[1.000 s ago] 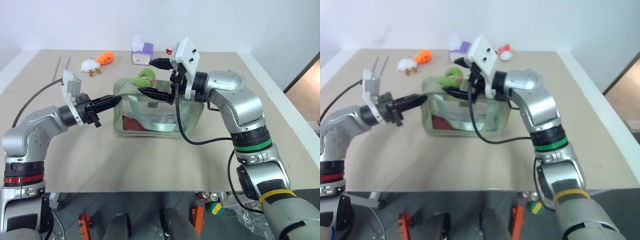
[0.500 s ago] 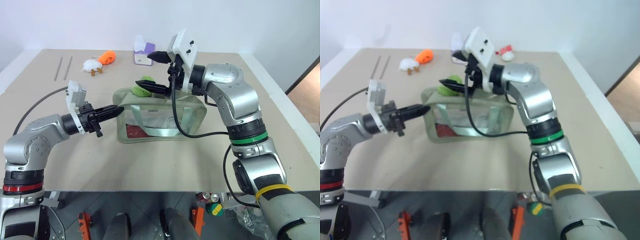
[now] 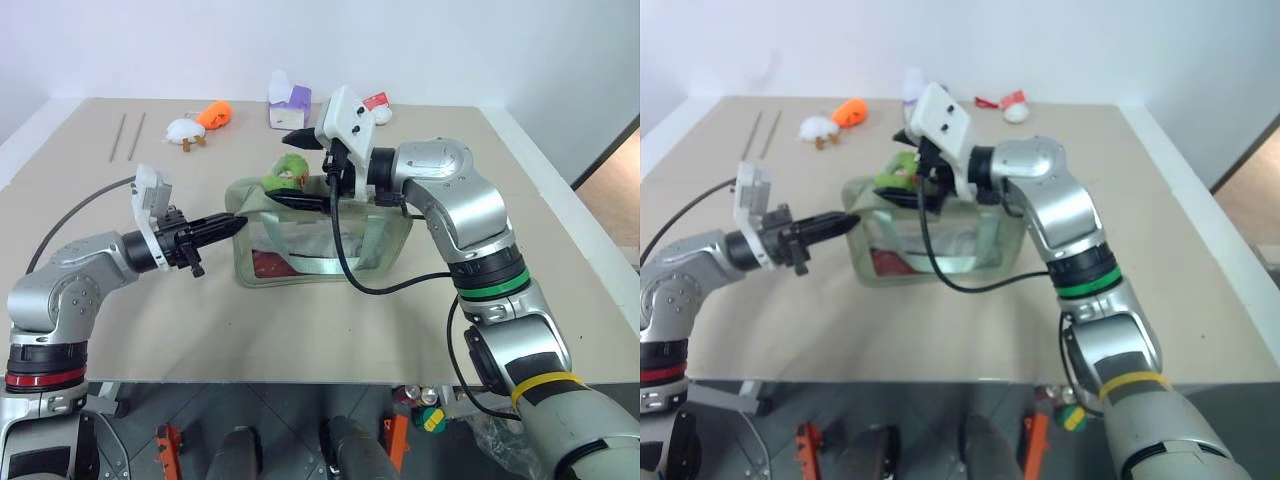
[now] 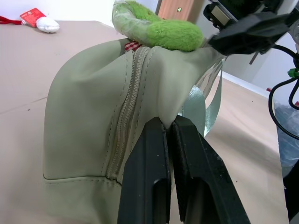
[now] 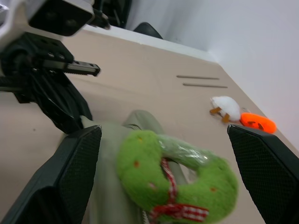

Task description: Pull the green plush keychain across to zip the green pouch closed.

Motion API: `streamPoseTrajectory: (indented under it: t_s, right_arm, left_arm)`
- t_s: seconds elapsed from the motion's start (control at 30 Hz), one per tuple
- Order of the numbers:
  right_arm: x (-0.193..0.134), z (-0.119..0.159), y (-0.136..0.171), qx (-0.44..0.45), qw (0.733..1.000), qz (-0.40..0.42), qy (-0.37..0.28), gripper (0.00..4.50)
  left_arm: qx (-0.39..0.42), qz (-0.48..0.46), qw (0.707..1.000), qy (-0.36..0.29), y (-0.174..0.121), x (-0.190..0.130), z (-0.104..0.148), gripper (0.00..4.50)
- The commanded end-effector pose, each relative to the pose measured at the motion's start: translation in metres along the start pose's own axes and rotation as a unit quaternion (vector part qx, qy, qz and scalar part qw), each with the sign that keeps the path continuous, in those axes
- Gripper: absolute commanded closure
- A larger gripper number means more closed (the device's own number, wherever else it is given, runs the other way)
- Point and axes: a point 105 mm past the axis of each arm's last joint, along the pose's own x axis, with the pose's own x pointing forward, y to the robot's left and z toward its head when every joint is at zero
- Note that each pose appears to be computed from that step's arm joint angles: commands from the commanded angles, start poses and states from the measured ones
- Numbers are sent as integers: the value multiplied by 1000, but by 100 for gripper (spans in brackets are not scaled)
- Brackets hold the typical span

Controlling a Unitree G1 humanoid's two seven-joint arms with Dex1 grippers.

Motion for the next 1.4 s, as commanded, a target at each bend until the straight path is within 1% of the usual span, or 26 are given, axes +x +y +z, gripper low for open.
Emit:
streamPoseTrajectory:
  t_s: [0.03,0.33,0.53,0.67,0.8,0.93,1.17,1.27,1.4]
  right_arm:
    - [1,15,-1,-35,999,3,-11,4]
    - [0,7,3,-60,998,11,12,4]
    - [-1,6,-2,-62,998,1,21,4]
    - [-6,20,-13,-44,999,-13,-5,4]
    - [-8,23,-15,-49,999,-12,-4,4]
    - [-9,20,-14,-58,998,-3,4,4]
    - [-9,11,-1,-66,997,28,18,4]
    - [-7,3,-5,-73,997,20,34,4]
    - [-5,5,-11,-77,996,10,35,4]
  left_arm:
    - [29,-6,999,-21,-6,-3,15,450]
    - [32,-1,999,-23,-4,-4,17,450]
    - [31,1,999,-24,-5,-5,16,450]
    - [31,1,999,-23,-6,-5,15,450]
    - [30,1,999,-23,-6,-5,15,450]
    - [31,2,999,-25,-5,-5,15,450]
    - [32,5,999,-28,-4,-6,16,450]
    - [32,5,999,-29,-4,-6,17,450]
    - [31,3,999,-30,-5,-6,16,450]
